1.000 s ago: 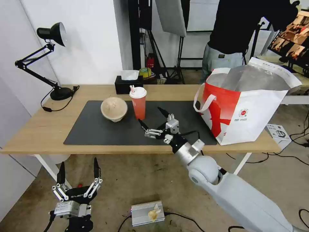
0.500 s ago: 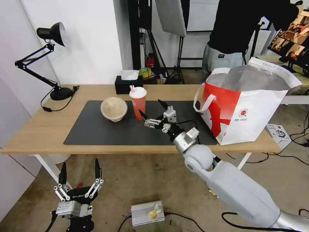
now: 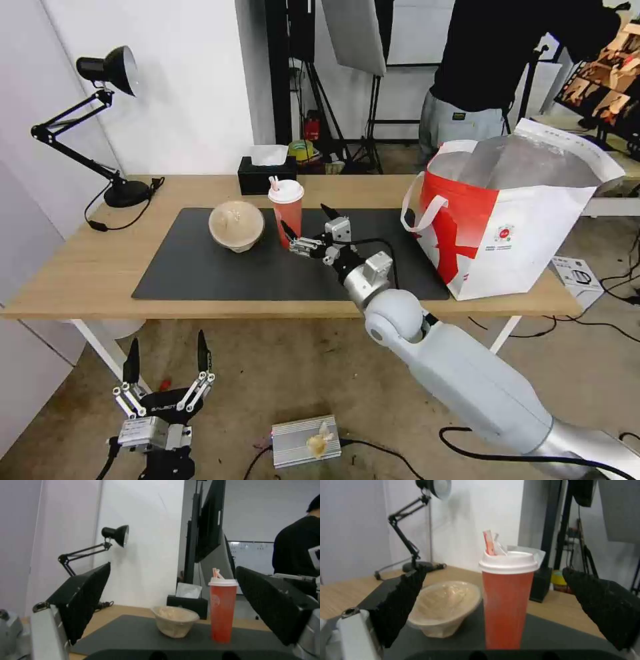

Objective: Pick up the trash from the table and place it into the takeout bag.

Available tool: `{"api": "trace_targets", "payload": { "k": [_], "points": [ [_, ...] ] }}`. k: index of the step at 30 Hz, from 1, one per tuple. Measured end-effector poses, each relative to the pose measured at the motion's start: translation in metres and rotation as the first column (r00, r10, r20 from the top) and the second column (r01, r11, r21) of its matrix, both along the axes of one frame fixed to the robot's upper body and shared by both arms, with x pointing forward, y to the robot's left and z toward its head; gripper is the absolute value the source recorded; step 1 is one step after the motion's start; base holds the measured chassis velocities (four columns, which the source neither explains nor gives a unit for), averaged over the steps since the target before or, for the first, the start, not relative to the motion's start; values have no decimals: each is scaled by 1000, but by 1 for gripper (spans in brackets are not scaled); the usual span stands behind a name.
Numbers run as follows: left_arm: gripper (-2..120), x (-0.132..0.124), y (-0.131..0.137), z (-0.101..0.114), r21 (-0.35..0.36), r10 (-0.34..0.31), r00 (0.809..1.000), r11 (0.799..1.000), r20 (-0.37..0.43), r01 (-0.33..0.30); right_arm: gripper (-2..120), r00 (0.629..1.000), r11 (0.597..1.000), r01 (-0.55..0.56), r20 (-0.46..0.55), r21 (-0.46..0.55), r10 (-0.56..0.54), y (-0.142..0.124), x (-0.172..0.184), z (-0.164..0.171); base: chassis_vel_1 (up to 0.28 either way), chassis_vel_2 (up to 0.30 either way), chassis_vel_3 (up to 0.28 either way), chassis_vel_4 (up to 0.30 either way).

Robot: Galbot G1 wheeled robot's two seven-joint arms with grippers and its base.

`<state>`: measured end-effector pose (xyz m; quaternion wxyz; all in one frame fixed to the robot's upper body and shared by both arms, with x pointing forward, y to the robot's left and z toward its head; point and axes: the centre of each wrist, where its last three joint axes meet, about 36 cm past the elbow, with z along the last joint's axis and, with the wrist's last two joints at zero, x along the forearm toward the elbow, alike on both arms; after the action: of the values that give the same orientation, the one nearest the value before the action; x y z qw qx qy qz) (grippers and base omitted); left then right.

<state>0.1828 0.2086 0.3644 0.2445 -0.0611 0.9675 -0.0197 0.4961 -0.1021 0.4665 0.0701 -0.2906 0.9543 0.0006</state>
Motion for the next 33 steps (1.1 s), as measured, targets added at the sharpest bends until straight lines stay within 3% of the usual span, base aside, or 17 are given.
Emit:
{"api": "trace_targets", "payload": {
  "k": [17, 33],
  "points": [
    [100, -10, 5, -7, 30, 5, 998, 1000, -60, -3, 100, 993, 995, 98, -67, -29, -100, 28, 4, 18, 0, 0, 0, 0],
    [100, -19, 10, -9, 43, 18, 996, 999, -92, -14, 100, 950, 967, 255, -185, 3, -250, 67, 26, 19, 0, 0, 0, 0]
  ]
}}
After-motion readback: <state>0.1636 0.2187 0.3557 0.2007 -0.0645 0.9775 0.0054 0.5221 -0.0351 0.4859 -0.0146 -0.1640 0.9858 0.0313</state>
